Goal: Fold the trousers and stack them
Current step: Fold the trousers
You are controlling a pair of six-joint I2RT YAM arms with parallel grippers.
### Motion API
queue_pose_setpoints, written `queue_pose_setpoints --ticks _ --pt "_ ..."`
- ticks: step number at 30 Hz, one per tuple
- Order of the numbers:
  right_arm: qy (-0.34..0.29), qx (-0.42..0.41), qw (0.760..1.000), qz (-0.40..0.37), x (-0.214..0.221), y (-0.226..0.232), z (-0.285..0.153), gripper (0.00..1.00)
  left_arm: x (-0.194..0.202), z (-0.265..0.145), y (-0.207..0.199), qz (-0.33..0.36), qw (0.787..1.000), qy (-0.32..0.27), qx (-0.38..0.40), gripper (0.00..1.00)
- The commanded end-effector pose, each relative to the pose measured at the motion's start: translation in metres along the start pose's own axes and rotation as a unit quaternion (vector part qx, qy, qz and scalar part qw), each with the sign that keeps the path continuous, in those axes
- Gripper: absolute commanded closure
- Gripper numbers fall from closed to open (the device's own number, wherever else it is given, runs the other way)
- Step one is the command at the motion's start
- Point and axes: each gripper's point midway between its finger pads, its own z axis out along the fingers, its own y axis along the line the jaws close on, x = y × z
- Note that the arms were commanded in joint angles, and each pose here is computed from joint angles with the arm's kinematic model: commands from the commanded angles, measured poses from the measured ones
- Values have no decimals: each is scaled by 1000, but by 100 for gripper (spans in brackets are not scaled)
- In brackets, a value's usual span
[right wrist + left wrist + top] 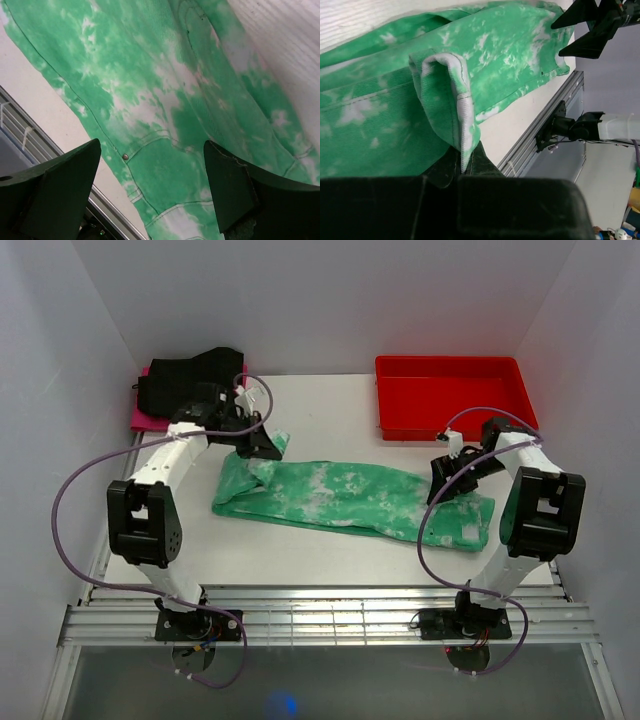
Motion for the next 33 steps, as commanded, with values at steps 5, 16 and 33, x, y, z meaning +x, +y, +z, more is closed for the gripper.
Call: queue_pose_setpoints --ticks 5,16,33 --pt "28 -16 999 37 14 -9 20 13 -7 70 -50 8 996 -86 7 100" --pt "38 -19 998 35 13 -8 25 14 28 146 -27 -30 996 -71 -43 100" --pt "35 -26 999 20 6 0 27 12 52 189 -44 -17 997 -60 -37 24"
